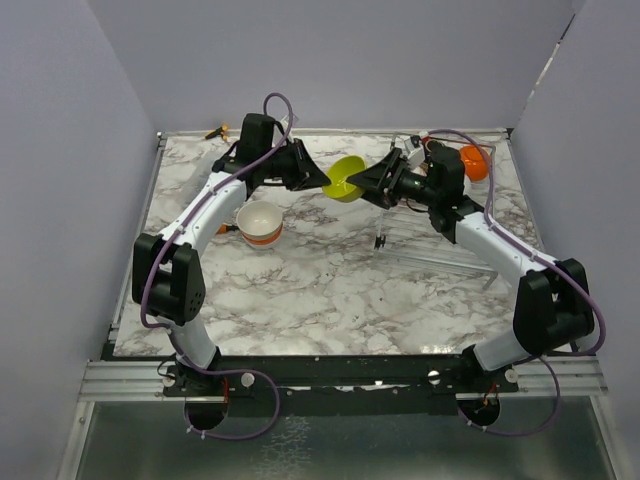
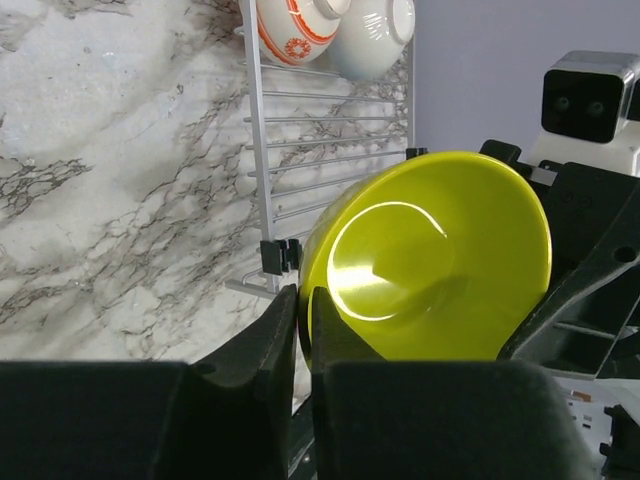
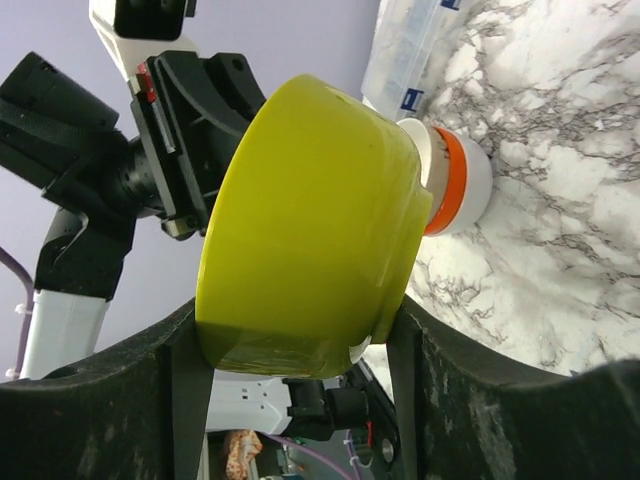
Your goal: Load the bowls into the dish rack
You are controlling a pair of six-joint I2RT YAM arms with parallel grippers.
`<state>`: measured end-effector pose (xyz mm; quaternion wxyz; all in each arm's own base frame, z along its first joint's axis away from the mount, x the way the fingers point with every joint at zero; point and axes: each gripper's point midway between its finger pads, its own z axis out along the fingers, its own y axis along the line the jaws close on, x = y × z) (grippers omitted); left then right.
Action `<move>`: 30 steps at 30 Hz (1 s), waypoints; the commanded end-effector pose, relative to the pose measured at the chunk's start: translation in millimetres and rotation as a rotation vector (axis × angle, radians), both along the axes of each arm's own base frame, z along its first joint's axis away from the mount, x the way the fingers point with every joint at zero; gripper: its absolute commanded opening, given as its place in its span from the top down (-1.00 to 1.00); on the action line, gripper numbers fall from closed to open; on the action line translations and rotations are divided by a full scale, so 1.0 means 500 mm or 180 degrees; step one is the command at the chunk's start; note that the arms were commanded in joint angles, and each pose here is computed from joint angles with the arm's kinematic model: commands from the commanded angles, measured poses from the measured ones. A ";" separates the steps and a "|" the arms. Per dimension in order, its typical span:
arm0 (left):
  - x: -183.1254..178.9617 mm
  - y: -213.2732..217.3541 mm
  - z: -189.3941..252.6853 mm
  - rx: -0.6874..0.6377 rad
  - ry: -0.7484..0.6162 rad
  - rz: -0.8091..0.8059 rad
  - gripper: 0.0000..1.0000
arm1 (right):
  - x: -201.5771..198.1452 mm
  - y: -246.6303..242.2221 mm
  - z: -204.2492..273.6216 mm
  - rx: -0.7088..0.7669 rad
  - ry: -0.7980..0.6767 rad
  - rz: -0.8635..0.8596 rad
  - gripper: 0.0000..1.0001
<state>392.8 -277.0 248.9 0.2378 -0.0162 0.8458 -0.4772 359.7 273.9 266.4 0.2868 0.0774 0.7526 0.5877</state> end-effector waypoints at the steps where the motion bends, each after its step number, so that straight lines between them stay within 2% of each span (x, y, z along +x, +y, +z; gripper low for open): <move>1: -0.012 -0.013 0.007 -0.0076 -0.0087 -0.0178 0.52 | 0.011 -0.011 -0.019 -0.0278 0.0111 -0.0135 0.34; 5: -0.019 -0.011 0.007 -0.0027 -0.0159 -0.0182 -0.08 | 0.012 -0.042 -0.036 -0.0576 0.0125 -0.0360 0.36; 10: -0.022 0.002 -0.005 0.0078 -0.0208 -0.0105 -0.77 | 0.024 -0.121 -0.060 -0.1166 0.0183 -0.0782 0.38; 12: -0.022 0.007 -0.004 0.0122 -0.0267 -0.0079 -0.93 | 0.030 -0.164 -0.072 -0.1441 0.0213 -0.0971 0.38; 21: -0.021 0.047 -0.035 0.0480 -0.0366 0.0159 -0.98 | 0.033 -0.347 -0.091 -0.3016 0.0207 -0.1541 0.39; 30: -0.024 0.086 -0.056 0.0852 -0.0369 0.0300 -0.98 | 0.015 -0.490 -0.152 -0.4384 0.0680 -0.1776 0.38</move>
